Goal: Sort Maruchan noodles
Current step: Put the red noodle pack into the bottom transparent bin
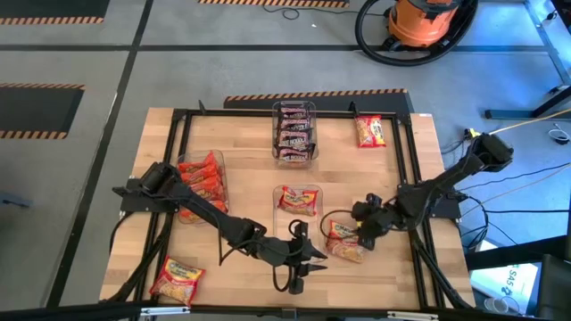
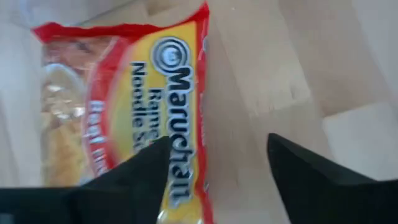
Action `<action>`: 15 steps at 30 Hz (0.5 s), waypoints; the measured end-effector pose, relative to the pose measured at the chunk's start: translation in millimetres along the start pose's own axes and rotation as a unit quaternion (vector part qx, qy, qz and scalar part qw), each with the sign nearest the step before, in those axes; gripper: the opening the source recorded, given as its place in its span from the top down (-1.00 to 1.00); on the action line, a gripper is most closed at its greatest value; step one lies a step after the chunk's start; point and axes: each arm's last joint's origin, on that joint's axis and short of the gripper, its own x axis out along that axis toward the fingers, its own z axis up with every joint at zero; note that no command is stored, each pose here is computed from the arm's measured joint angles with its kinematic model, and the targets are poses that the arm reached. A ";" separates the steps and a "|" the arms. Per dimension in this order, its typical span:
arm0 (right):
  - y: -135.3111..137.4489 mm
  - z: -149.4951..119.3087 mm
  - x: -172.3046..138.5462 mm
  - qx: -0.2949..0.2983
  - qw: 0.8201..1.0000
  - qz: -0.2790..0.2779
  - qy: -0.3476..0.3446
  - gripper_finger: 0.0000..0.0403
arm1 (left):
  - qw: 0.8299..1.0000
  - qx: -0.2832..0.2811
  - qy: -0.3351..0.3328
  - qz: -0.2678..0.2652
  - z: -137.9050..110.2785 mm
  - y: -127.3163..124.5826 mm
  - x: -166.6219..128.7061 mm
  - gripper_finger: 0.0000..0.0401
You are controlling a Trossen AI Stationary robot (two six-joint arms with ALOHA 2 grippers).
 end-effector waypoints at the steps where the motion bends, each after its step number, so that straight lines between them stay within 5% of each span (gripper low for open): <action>1: -4.7 -1.7 6.1 0.002 1.000 0.007 -0.004 -0.28 | 1.000 -0.002 -0.005 -0.001 -0.7 -0.2 1.4 0.43; 6: -22.6 -3.6 22.3 0.034 0.997 0.069 -0.031 -0.46 | 1.000 -0.009 -0.026 -0.008 -11.5 2.7 16.9 0.43; 15: -43.8 -10.1 34.9 0.075 0.988 0.114 -0.075 -0.43 | 1.000 -0.007 -0.008 -0.028 -39.1 2.4 74.8 0.43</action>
